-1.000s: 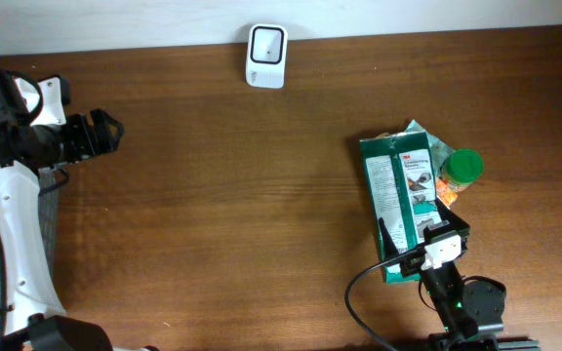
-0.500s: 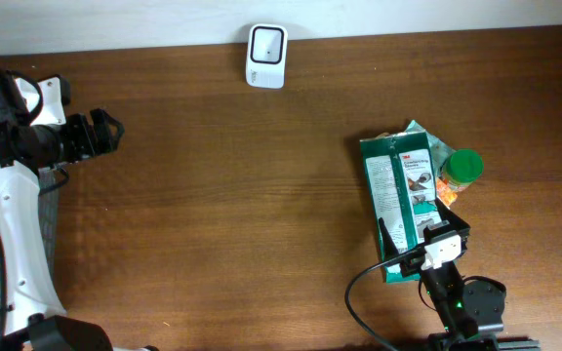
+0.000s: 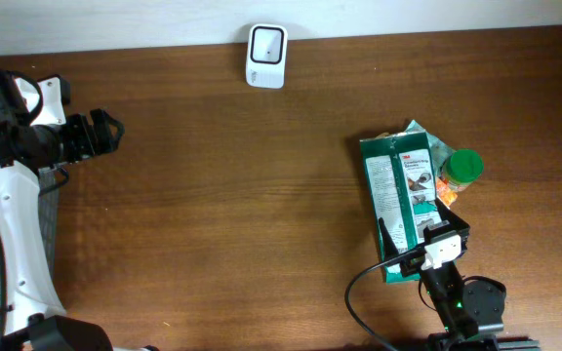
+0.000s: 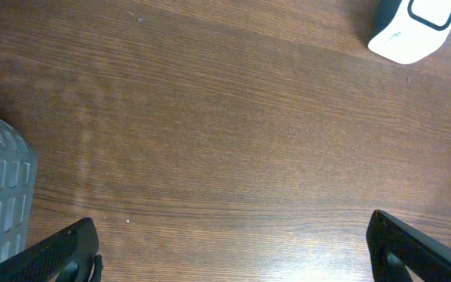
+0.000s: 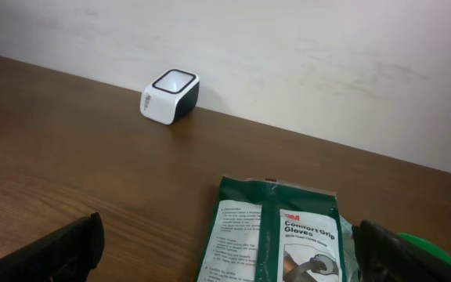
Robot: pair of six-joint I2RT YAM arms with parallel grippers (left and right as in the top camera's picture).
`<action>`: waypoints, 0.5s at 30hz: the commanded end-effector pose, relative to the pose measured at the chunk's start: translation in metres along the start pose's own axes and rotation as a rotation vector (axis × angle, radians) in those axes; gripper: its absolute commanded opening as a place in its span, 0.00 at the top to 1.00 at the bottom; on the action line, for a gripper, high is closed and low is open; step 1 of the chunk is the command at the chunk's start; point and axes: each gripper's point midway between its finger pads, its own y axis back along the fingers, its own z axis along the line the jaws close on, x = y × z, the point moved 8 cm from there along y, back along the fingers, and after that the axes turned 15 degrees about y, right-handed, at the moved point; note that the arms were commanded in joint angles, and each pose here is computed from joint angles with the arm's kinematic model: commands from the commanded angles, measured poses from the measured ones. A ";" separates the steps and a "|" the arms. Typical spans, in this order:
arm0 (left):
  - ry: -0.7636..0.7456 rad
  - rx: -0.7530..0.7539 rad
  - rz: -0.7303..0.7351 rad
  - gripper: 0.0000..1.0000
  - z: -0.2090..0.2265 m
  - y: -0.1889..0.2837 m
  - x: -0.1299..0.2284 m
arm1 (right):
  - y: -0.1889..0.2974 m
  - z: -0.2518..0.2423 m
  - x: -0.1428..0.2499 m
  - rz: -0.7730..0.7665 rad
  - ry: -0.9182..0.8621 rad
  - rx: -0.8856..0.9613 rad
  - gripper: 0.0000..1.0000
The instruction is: Scan the item barcode
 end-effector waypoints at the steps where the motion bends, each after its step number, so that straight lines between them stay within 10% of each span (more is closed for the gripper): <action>1: -0.014 0.007 -0.038 0.01 -0.004 0.014 0.000 | 0.000 0.002 0.001 -0.002 -0.004 -0.008 0.02; 15: -0.301 0.253 -0.576 0.01 -0.063 0.086 0.056 | 0.000 0.002 0.001 -0.002 -0.004 -0.008 0.02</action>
